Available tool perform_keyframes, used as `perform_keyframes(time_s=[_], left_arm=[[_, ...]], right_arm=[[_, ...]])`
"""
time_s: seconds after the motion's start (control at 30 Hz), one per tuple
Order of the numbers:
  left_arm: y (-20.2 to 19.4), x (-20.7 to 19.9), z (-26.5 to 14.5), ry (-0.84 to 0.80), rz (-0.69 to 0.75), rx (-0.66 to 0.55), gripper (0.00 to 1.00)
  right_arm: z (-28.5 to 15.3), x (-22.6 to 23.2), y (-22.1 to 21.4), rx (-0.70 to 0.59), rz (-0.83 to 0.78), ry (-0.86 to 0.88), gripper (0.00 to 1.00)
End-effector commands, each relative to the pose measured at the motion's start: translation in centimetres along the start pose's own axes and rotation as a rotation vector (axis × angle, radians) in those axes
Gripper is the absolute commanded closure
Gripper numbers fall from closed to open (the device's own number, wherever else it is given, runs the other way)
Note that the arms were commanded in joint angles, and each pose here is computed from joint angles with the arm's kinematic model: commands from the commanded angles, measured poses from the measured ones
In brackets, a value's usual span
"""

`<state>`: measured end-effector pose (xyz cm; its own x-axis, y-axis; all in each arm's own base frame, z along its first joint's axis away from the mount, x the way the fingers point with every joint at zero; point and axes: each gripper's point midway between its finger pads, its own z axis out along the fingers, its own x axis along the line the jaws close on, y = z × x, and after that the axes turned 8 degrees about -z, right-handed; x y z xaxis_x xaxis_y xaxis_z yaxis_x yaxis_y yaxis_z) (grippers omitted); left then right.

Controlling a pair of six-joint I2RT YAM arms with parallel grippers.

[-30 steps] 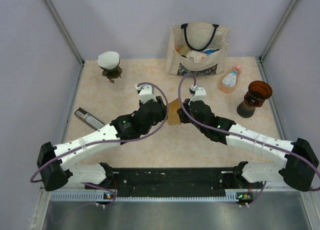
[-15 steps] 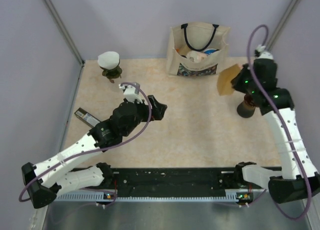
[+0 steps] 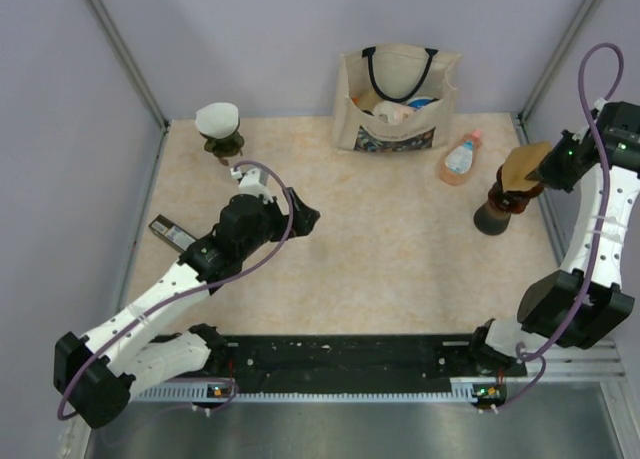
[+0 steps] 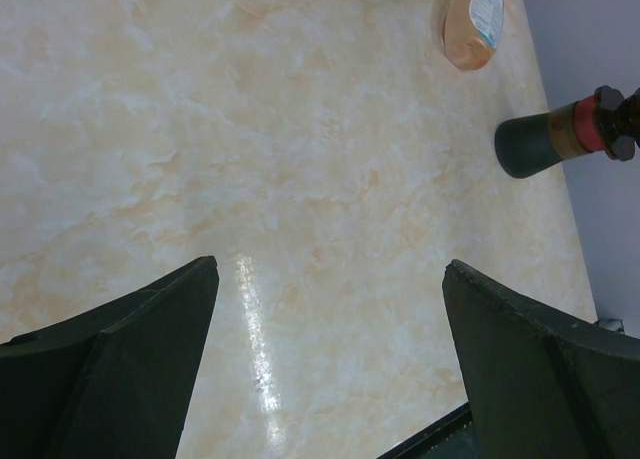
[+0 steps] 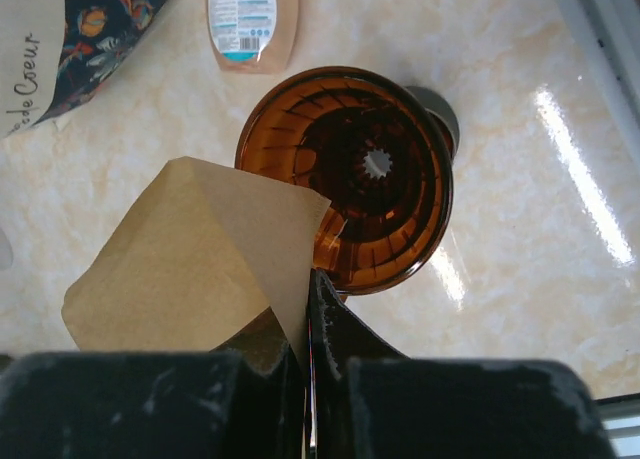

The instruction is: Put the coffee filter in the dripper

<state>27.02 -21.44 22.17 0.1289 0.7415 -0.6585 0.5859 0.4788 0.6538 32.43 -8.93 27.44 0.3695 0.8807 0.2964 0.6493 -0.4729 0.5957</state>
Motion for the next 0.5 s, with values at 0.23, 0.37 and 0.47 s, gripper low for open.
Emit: perform_keyframes(time_s=[0.23, 0.37, 0.47], left_arm=[[0.9, -0.6, -0.1, -0.059, -0.017, -0.030, 0.01], [1.0, -0.6, -0.3, -0.064, -0.021, -0.034, 0.01], [0.9, -0.6, -0.2, -0.063, -0.017, -0.028, 0.01]], right_arm=[[1.5, -1.2, -0.6, 0.044, 0.026, 0.017, 1.00], [2.4, -1.6, -0.8, 0.068, 0.030, 0.011, 0.97], [2.9, -1.9, -0.9, 0.082, 0.034, 0.002, 0.91]])
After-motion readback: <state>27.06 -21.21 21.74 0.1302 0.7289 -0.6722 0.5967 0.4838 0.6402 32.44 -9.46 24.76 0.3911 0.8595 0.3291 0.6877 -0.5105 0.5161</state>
